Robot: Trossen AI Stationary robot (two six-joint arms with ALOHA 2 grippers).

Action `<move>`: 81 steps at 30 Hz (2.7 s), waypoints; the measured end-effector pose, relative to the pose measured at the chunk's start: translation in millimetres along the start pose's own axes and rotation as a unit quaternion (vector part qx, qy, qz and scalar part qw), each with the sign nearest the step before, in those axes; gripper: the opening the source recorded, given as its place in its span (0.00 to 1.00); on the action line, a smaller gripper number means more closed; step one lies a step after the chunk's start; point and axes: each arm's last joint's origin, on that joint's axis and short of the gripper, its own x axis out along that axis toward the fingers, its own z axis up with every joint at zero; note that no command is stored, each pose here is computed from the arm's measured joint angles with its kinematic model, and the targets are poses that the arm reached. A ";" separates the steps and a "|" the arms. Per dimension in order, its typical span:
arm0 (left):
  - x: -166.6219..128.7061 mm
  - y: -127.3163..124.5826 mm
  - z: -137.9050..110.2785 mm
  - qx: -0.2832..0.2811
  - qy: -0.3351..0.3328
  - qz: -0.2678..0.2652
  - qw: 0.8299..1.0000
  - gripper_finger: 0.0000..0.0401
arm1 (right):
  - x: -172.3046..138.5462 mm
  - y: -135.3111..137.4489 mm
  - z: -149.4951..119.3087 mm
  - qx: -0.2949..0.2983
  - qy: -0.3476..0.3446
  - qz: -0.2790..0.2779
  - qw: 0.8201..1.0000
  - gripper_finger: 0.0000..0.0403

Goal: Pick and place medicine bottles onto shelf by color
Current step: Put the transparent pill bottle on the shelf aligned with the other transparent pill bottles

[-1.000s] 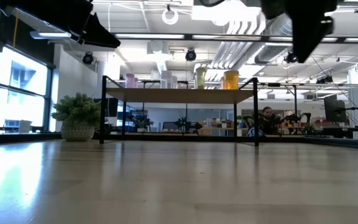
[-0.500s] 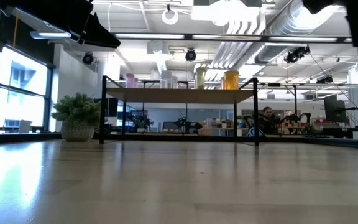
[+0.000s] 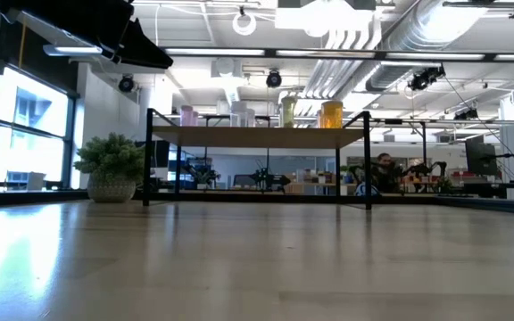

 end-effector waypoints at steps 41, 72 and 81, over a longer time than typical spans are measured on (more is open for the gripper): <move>0.0 0.0 0.0 0.000 0.000 0.000 1.000 0.49 | 77.4 20.0 -85.6 0.101 0.012 -0.099 0.990 0.52; 0.0 0.0 0.1 0.001 -0.001 -0.001 1.000 0.49 | 87.4 31.8 -92.4 0.102 0.011 -0.082 0.991 0.31; 0.0 0.0 0.1 0.001 -0.001 0.000 1.000 0.49 | 39.9 50.7 -92.9 0.094 -0.013 -0.055 0.994 0.31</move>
